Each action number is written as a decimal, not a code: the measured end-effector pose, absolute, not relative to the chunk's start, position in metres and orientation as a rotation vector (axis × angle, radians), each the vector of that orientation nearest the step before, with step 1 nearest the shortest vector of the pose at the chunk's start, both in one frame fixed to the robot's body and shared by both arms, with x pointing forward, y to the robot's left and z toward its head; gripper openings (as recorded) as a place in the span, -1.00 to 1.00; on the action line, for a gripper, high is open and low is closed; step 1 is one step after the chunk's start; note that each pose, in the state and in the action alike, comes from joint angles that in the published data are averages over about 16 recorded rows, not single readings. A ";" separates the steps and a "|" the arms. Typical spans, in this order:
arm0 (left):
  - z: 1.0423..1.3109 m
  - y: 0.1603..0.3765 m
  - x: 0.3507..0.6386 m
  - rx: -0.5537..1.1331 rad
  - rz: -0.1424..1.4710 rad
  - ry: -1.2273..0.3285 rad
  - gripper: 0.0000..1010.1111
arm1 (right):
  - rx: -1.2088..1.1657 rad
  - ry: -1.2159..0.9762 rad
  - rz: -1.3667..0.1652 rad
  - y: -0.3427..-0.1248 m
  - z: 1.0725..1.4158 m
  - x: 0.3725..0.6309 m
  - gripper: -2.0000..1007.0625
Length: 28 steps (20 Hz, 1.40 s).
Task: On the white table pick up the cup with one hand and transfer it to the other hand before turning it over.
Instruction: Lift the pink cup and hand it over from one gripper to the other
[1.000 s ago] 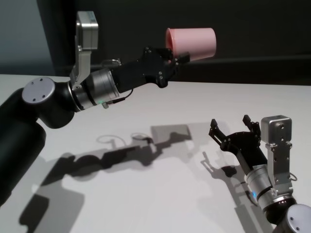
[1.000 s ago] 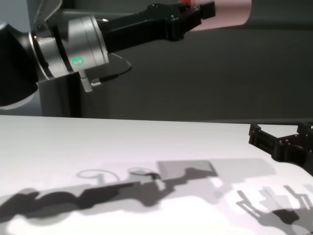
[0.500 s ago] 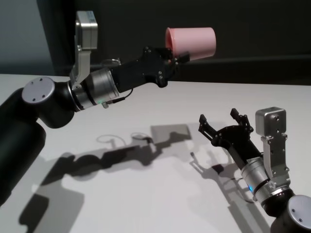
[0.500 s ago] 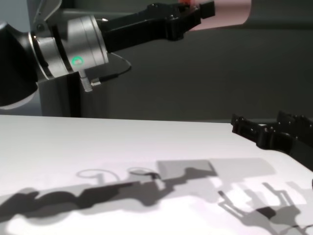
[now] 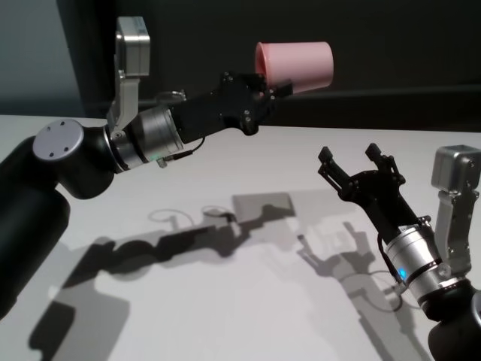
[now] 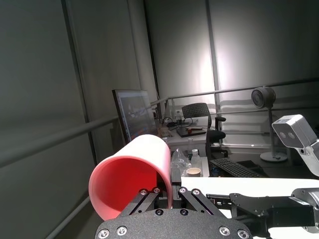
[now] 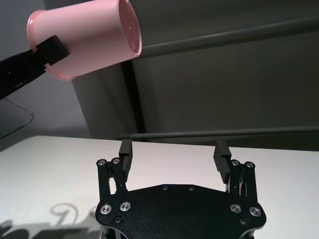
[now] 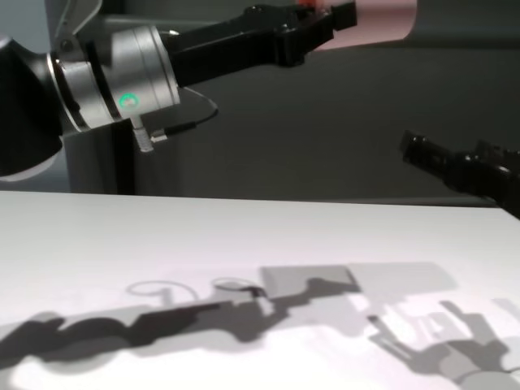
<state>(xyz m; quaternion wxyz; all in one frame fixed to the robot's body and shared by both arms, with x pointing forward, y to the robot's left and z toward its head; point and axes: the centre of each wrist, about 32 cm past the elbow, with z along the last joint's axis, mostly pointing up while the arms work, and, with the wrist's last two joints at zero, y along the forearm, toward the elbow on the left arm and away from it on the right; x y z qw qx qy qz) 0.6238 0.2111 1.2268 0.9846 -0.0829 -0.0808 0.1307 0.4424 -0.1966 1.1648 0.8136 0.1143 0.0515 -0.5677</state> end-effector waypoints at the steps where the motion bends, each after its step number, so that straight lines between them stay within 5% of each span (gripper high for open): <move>1: 1.227 0.211 0.624 -0.167 0.263 -0.162 -0.90 | 0.268 0.120 -1.205 -0.198 1.166 0.443 0.99; 28: 1.227 0.211 0.624 -0.168 0.263 -0.163 -0.90 | 0.944 0.501 -0.839 -0.211 1.162 0.479 0.99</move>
